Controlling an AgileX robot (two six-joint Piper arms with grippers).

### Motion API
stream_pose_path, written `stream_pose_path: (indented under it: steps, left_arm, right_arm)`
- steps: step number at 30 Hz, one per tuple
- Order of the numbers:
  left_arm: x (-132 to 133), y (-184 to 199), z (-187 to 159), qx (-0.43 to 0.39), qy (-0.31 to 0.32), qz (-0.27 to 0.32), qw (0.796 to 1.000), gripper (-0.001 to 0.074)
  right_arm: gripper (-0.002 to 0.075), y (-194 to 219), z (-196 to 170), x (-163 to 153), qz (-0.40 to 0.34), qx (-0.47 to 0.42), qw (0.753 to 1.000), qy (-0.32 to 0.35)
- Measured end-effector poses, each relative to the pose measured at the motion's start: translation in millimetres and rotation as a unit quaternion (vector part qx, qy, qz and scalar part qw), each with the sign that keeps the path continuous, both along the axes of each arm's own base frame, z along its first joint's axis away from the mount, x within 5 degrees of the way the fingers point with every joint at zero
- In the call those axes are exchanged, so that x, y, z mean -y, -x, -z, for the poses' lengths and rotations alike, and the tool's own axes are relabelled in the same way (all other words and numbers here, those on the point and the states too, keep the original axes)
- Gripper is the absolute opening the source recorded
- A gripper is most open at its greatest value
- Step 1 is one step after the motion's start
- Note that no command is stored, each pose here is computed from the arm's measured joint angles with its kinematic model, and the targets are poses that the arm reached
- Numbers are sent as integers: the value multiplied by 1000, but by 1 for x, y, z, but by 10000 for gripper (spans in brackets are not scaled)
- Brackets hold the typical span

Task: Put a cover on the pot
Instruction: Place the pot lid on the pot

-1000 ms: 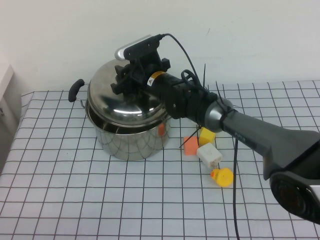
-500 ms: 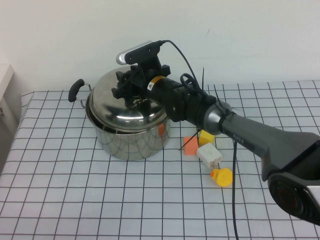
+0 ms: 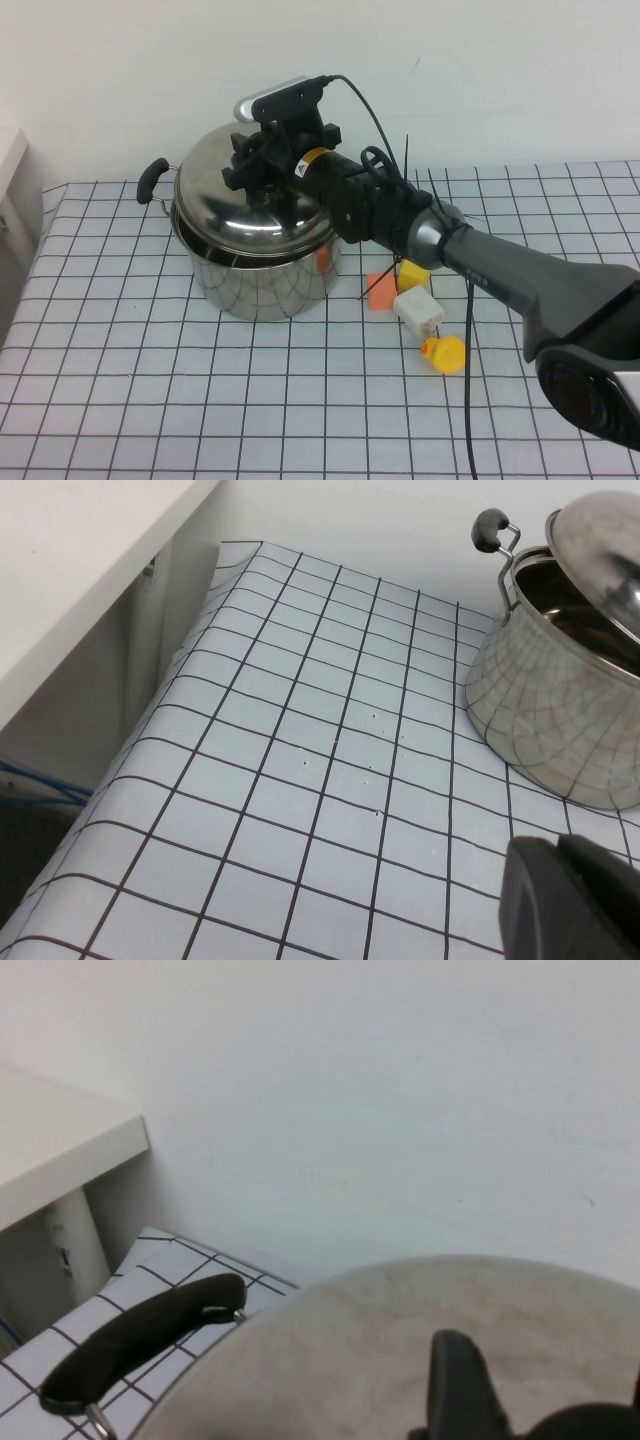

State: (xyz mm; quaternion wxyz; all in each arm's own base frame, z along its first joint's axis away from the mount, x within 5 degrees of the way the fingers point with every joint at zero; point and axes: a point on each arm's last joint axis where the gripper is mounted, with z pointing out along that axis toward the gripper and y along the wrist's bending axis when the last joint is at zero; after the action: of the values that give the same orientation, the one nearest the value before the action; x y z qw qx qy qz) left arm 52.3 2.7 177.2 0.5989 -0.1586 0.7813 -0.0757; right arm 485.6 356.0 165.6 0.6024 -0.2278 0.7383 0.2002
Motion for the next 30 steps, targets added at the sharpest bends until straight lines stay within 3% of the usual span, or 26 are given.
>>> stream_pose_path:
  steps: [23,30]
  left_arm:
    - [0,0,0,0,1,0,1000,-3]
    - [0,0,0,0,2,-1,1000,-3]
  right_arm:
    - [333,-1,14,-2,6,-13,1000,-24]
    - [333,0,16,-3,-4,6,1000,4]
